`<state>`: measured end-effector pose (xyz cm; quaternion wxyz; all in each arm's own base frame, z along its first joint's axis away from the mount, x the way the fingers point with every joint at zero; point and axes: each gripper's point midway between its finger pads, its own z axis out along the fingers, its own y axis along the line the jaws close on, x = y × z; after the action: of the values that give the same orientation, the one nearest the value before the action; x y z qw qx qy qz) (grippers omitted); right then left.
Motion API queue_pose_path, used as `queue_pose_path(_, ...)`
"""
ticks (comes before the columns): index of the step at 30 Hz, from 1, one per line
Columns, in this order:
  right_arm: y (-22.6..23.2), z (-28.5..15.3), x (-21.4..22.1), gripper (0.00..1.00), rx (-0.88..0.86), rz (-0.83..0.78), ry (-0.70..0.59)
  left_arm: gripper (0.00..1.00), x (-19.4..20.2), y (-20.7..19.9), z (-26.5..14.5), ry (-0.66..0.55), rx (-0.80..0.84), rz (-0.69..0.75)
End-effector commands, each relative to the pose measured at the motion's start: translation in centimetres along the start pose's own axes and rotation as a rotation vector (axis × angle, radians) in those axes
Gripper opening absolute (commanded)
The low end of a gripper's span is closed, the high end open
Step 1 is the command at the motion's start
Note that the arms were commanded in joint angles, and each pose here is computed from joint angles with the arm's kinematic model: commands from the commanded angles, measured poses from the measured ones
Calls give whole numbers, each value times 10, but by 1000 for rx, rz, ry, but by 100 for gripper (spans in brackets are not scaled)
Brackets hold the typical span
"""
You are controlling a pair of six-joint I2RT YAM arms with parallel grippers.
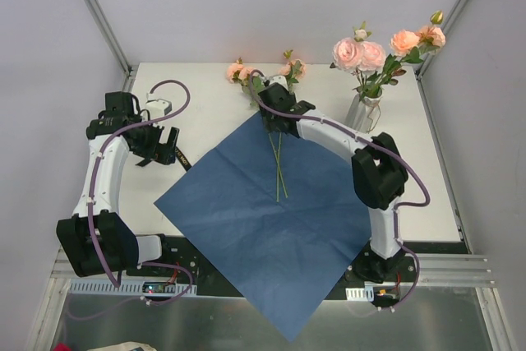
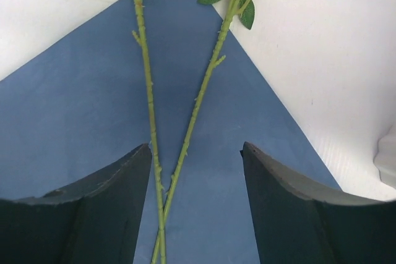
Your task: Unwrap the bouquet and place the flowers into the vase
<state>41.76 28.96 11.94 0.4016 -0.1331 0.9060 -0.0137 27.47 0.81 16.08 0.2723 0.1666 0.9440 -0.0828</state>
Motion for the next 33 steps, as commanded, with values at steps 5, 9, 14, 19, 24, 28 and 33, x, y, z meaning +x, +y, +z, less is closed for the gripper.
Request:
queue_pose_path(5, -5, 38, 0, 56, 6, 100, 92, 99, 6, 0, -2, 16, 4, 4)
queue_pose_path(9, 0, 52, 4, 53, -11, 102, 117, 99, 6, 0, 1, 20, 9, 6)
queue_pose_path(14, 22, 55, 2, 52, -120, 90, 96, 99, 10, 1, 6, 38, 15, 6)
queue_pose_path(19, 38, 61, -9, 52, -205, 63, 81, 99, 9, 2, 10, 48, 22, 0)
queue_pose_path(24, 44, 78, 4, 52, -233, 20, 156, 99, 9, 4, 11, 52, 22, -3)
queue_pose_path(28, 46, 87, 12, 52, -237, 14, 193, 99, 8, 5, 12, 54, 18, -1)
queue_pose_path(33, 46, 93, 18, 49, -234, 20, 216, 99, 9, 6, 13, 56, 13, -4)
